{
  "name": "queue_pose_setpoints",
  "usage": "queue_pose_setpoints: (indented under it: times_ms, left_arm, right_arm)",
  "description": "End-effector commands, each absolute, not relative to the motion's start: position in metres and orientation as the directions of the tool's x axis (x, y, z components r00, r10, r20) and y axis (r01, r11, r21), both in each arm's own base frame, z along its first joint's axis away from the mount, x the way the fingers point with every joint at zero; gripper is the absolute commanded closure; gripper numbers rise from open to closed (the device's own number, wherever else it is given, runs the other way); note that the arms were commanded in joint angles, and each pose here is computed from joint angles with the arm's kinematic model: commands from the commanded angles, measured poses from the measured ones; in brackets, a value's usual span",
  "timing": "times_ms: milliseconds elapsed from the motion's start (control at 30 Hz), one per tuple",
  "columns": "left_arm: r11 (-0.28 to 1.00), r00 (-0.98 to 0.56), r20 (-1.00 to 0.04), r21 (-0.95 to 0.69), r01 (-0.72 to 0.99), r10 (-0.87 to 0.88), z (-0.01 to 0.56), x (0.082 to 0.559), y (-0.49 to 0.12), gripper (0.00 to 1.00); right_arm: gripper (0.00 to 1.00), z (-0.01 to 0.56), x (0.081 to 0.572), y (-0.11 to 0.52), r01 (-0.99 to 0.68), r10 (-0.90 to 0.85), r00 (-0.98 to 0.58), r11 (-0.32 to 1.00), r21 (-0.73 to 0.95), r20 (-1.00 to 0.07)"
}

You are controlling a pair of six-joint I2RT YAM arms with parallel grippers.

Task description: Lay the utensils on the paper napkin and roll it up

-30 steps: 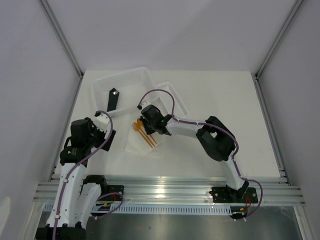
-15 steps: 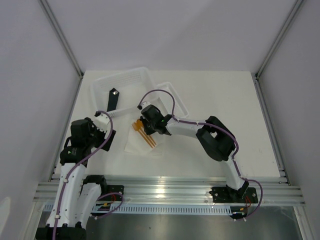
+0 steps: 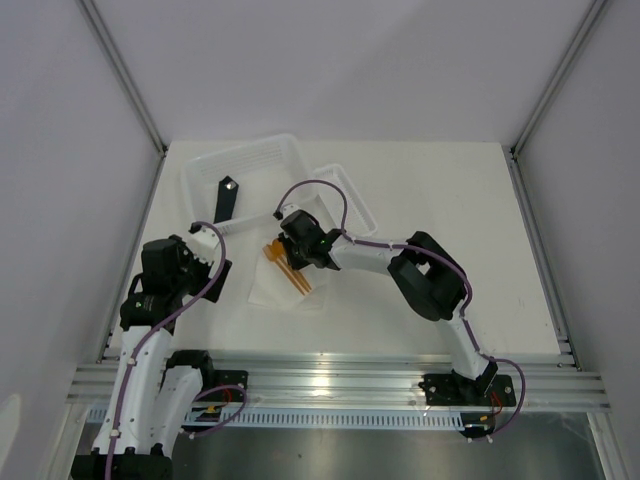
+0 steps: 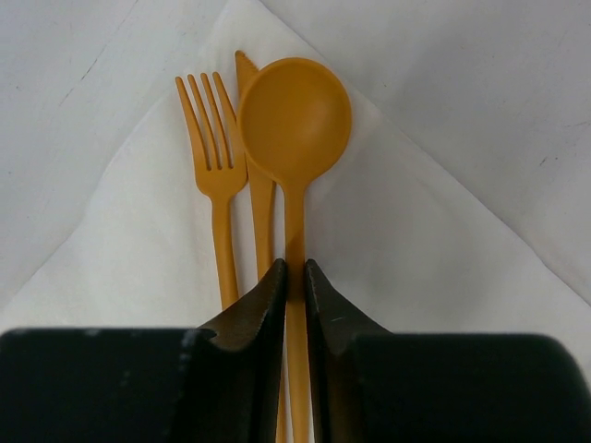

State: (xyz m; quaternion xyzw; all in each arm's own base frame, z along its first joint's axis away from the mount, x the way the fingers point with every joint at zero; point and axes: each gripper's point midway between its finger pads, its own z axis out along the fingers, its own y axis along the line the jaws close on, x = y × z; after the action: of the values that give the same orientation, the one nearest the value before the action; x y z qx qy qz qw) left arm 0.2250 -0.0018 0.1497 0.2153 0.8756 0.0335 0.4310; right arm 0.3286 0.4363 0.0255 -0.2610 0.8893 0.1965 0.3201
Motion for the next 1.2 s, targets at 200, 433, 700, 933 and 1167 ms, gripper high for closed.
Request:
queue_pose_setpoints:
  times_ms: [200,433,700,933,1167]
  left_arm:
    - [0.907,-0.517,-0.756,0.251,0.339,0.403,0.154,0.228,-0.002,0.01]
    - [0.906,-0.515,-0.755,0.257,0.337,0.406,0.156,0.229,-0.002,0.01]
    - [0.899,-0.517,-0.745,0.266,0.349,0.421,0.16,0.231,-0.001,0.01]
    - [0.9,-0.533,-0.735,0.259,0.351,0.42,0.161,0.231,0.0,0.01]
    - [0.901,-0.532,-0.737,0.259,0.349,0.418,0.155,0.23,0.0,0.01]
  right_arm:
    - [0.78,0.041,0.333,0.441,-0.599,-0.33,-0.644,0.779,0.186,-0.69]
    - [0.74,0.075,0.336,0.443,-0.613,-0.303,-0.615,0.765,0.199,-0.728]
    - [0.72,0.112,0.342,0.436,-0.611,-0.262,-0.588,0.763,0.208,-0.766]
    - [0.97,0.086,0.345,0.429,-0.593,-0.271,-0.629,0.773,0.225,-0.729]
    - [1.0,0.058,0.338,0.43,-0.596,-0.3,-0.663,0.767,0.24,-0.686]
